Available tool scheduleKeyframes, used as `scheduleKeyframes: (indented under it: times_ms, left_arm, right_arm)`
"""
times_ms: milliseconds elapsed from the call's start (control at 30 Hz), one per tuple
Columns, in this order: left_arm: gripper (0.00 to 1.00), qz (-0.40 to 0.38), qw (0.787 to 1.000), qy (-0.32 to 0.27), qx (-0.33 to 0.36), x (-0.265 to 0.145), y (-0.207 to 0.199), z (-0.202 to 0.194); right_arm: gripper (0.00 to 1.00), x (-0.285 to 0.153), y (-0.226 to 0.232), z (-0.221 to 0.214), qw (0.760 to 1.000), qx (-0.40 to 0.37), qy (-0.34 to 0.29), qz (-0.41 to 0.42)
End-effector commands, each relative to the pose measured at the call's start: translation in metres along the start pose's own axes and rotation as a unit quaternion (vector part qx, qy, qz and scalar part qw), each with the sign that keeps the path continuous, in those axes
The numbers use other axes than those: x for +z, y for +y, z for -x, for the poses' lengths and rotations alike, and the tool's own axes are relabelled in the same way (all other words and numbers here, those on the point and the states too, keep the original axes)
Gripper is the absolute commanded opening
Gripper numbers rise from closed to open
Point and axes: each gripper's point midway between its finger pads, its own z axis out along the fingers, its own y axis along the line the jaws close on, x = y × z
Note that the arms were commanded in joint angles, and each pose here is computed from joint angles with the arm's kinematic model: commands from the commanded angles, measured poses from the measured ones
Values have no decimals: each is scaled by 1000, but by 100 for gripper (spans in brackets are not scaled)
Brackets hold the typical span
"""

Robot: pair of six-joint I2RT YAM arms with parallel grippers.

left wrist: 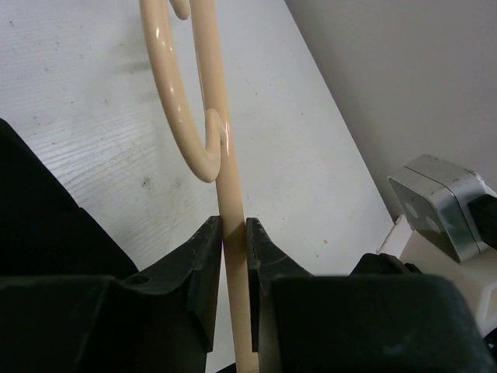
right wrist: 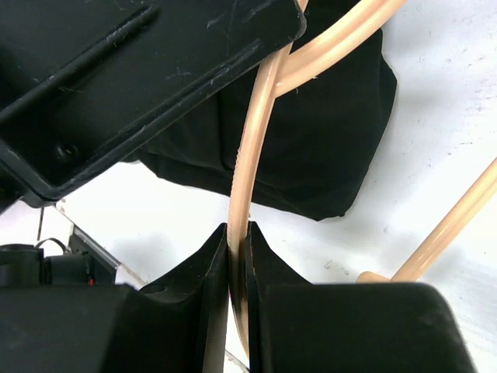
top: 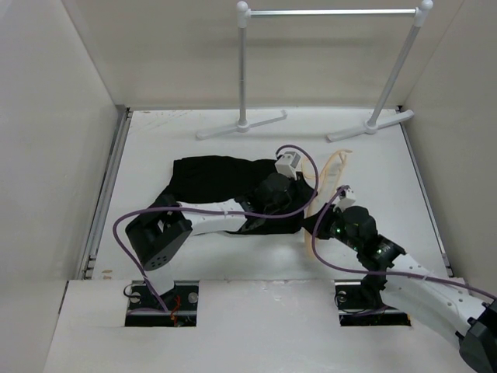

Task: Place the trousers on the hanger
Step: Place trousers on hanger

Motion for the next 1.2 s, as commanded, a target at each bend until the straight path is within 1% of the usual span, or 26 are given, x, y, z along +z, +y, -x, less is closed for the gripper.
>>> scheduleKeyframes:
  times_ms: [0,67,100,133,233,300,333,400,467,567,633,700,767,833,867,900,933,967,1067,1100,1167]
  left_arm:
    - [13,-51,997,-47,-21,-4,-27,18]
    - [28,-57,997,-41,-20,-4,-30,15]
    - [39,-59,997,-37,-19,-3,-31,13]
    - [47,-58,998,-32,-18,-1,-31,11]
    - [56,-66,998,-11,-15,2,-35,4]
    - [57,-67,998,-1,-11,3,-37,0]
    - [54,-63,998,1,-8,4,-36,-1]
    - [45,-47,999,1,-6,8,-29,-1]
    - [40,-26,1000,-4,-5,12,-18,1]
    - [19,-11,1000,-6,-4,16,-6,3]
    - [10,-10,1000,-16,-5,12,-5,7]
    - [6,-3,999,-32,-6,7,-4,14]
    - [4,6,999,-48,-2,-2,-3,19]
    - [4,16,998,-64,-3,-12,0,25]
    - [3,25,997,-71,-3,-17,5,26]
    - [3,33,996,-78,-3,-21,10,28]
    - [3,44,996,-83,-4,-25,17,28]
    - [3,50,995,-87,-7,-29,21,27]
    - [3,51,993,-101,-16,-31,22,22]
    - [3,49,993,-107,-21,-30,19,21]
    - [3,46,991,-121,-31,-27,14,19]
  right_arm:
    - [8,-5,23,20,999,0,-29,29]
    - [7,-5,25,20,999,0,-29,35]
    - [7,-5,26,20,999,0,-29,37]
    - [7,-5,27,21,999,0,-28,36]
    - [6,-2,26,22,999,-4,-24,30]
    - [6,0,26,26,999,-8,-24,23]
    - [6,1,29,27,999,-11,-23,25]
    - [6,1,33,31,999,-15,-27,25]
    - [6,0,38,32,999,-19,-26,31]
    - [6,-2,40,31,999,-22,-25,33]
    - [6,-3,36,30,999,-20,-24,25]
    - [8,-3,32,27,999,-18,-22,20]
    - [20,-4,27,29,999,-12,-27,11]
    - [47,-9,20,34,999,-6,-42,-7]
    - [56,-12,18,36,999,-6,-46,-15]
    - [63,-17,17,39,998,-6,-53,-22]
    - [64,-22,16,43,998,-6,-62,-28]
    - [64,-29,16,48,997,-4,-74,-32]
    - [44,-43,14,73,991,4,-127,-38]
    - [35,-44,14,81,990,6,-137,-40]
    - [23,-36,13,89,991,4,-128,-43]
